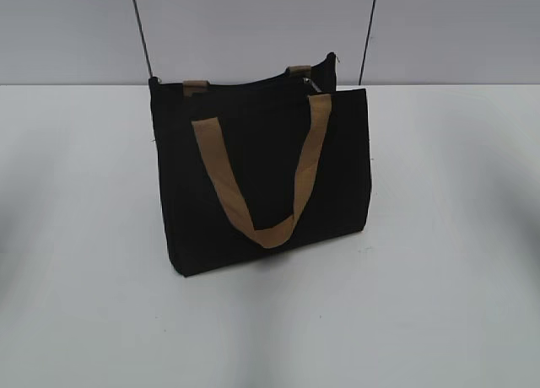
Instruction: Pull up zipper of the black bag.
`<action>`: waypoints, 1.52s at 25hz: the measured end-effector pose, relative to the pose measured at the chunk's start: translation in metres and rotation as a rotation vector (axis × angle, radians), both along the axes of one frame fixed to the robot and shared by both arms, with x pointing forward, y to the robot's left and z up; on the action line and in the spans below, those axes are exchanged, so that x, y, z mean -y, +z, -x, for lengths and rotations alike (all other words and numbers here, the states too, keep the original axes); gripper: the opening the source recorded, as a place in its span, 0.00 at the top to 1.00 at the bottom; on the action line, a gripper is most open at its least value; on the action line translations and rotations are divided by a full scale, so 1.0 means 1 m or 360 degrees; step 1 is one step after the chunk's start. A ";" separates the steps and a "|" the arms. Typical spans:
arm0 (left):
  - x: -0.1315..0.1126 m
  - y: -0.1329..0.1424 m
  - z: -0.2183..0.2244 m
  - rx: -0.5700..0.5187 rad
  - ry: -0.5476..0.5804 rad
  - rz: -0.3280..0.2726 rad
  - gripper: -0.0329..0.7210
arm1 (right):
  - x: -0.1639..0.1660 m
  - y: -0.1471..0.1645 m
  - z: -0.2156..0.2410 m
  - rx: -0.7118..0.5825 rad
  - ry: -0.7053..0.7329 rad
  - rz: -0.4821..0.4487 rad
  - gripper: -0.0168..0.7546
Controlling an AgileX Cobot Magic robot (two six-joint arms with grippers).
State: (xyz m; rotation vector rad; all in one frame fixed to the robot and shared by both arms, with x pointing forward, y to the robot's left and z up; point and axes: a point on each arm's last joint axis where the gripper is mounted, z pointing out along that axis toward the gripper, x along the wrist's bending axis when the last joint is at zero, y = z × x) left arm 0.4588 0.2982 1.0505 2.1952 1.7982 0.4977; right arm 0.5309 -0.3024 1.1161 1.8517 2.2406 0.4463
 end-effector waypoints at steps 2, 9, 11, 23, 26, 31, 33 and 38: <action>0.000 0.011 0.009 0.0070 0.0001 0.0004 0.31 | -0.004 0.017 0.013 0.0096 0.0018 -0.0048 0.50; 0.001 0.023 0.072 0.0300 0.0009 0.0061 0.31 | -0.010 0.032 0.087 0.0249 0.0033 -0.0083 0.50; 0.000 0.024 0.097 0.0400 0.0007 0.0064 0.31 | -0.011 0.020 0.111 0.0245 0.0030 -0.0083 0.50; 0.007 0.030 0.194 0.0750 -0.0037 0.0266 0.31 | -0.017 -0.040 0.225 0.0510 0.0018 -0.0073 0.50; 0.008 0.029 0.207 0.0791 -0.0050 0.0278 0.31 | -0.018 -0.051 0.242 0.0574 0.0021 -0.0070 0.50; 0.008 0.028 0.227 0.0935 -0.0066 0.0283 0.31 | -0.019 -0.066 0.263 0.0665 0.0029 -0.0065 0.50; 0.008 0.027 0.234 0.0980 -0.0072 0.0285 0.31 | -0.019 -0.066 0.270 0.0725 0.0032 -0.0063 0.50; 0.009 0.015 0.243 0.0989 -0.0088 0.0306 0.31 | -0.020 -0.064 0.282 0.0854 0.0037 -0.0059 0.50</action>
